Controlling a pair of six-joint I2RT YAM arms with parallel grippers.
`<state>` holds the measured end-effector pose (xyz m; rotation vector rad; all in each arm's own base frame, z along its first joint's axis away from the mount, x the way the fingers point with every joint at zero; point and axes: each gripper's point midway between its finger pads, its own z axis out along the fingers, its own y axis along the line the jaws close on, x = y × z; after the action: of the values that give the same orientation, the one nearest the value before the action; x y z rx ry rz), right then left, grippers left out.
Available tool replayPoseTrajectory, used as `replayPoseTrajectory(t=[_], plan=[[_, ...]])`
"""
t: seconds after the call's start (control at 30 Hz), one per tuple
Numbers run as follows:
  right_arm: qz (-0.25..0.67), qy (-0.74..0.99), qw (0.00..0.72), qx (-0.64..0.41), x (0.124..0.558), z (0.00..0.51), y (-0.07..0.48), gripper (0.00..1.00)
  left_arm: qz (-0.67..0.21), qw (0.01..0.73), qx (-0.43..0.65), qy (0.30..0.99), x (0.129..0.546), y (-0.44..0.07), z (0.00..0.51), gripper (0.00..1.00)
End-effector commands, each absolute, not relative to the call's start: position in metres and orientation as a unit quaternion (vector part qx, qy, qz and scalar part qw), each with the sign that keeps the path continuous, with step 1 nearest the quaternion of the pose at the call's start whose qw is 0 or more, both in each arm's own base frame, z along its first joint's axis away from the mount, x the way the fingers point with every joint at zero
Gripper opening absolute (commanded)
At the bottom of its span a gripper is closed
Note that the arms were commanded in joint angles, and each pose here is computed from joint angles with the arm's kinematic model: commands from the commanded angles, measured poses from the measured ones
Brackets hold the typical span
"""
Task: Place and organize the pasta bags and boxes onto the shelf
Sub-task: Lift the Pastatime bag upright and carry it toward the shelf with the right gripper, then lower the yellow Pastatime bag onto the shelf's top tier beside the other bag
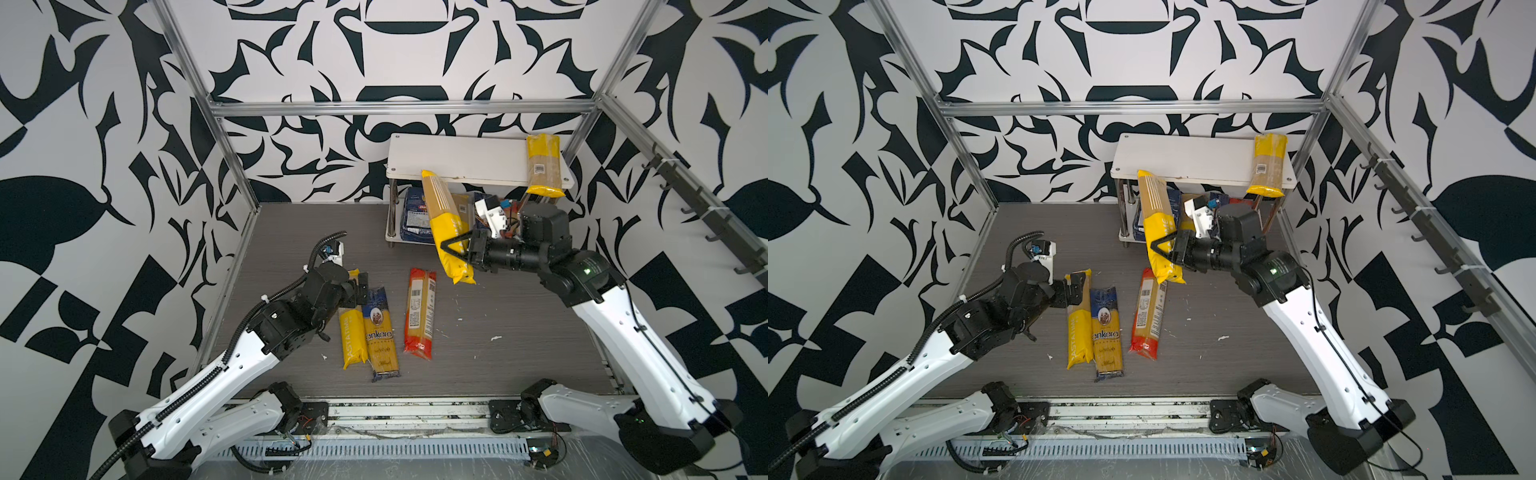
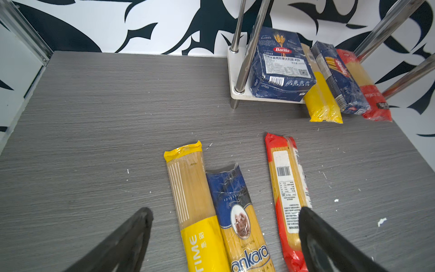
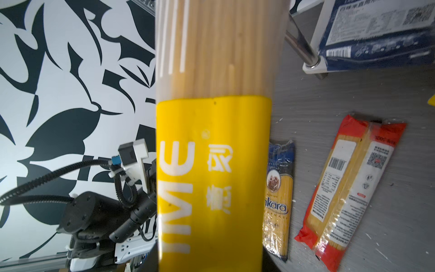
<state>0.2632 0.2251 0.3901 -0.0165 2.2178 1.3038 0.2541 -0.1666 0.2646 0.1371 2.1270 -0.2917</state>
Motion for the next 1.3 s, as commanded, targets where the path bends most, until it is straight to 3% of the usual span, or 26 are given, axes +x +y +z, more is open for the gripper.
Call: replayPoseTrajectory(t=[0.0, 0.8, 1.27], plan=[[0.523, 0.745, 0.407, -0.08, 0.268, 0.484, 0.216, 0.03, -0.122, 0.485, 0.06, 0.864, 0.257, -0.167, 0.278, 0.99], [0.45, 0.749, 0.487, 0.008, 0.424, 0.511, 0.107, 0.04, -0.137, 0.468, 0.045, 0.872, 0.303, -0.16, 0.274, 0.99], [0.318, 0.791, 0.521, 0.029, 0.456, 0.505, 0.071, 0.04, -0.145, 0.458, 0.038, 0.876, 0.313, -0.153, 0.264, 0.99]])
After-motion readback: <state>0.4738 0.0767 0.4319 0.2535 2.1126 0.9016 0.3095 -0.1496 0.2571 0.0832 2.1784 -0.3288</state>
